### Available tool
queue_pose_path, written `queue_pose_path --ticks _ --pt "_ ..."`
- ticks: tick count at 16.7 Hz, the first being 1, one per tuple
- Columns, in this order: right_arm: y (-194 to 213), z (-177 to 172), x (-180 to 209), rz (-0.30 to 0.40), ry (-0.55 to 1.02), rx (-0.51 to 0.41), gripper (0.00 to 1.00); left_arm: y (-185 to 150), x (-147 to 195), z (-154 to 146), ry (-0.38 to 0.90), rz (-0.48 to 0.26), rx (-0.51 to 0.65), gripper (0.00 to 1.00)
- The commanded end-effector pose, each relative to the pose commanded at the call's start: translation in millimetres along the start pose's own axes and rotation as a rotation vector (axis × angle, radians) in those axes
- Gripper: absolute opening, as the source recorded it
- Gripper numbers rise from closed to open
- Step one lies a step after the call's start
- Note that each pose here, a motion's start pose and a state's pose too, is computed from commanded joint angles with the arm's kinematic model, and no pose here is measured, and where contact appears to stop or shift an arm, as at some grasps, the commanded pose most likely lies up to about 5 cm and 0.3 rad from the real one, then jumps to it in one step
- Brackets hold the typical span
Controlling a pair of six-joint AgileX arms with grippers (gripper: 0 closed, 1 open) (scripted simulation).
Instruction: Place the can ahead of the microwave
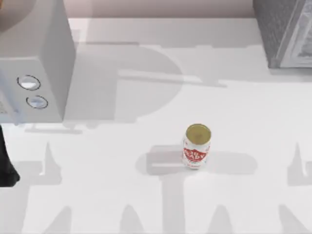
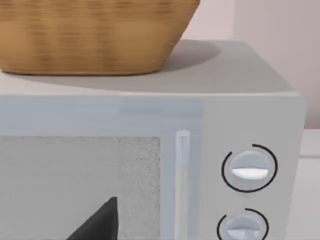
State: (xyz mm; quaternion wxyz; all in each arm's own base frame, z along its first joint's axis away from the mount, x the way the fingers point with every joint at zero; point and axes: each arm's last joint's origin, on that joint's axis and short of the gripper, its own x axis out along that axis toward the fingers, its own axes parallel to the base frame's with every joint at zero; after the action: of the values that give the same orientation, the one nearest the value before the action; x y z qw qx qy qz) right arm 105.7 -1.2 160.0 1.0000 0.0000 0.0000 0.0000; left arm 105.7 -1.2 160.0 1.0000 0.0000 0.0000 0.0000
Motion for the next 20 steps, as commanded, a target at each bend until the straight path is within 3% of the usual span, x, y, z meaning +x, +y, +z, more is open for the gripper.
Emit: queue_pose_path --ticks 5,9,14,20 --pt "0 0 0 0.0 0.0 0.0 1.0 -2 0 9 0.024 -0.016 -0.001 1.0" --pt "0 0 0 0.0 0.0 0.0 1.0 -8 4 44 0.124 -0.072 0.0 1.0" --pt "0 0 0 0.0 0.0 0.0 1.0 -26 29 107 0.341 -0.183 0.021 1.0" --pt "0 0 0 0.0 0.0 0.0 1.0 -84 104 169 0.694 -0.355 0.117 1.0"
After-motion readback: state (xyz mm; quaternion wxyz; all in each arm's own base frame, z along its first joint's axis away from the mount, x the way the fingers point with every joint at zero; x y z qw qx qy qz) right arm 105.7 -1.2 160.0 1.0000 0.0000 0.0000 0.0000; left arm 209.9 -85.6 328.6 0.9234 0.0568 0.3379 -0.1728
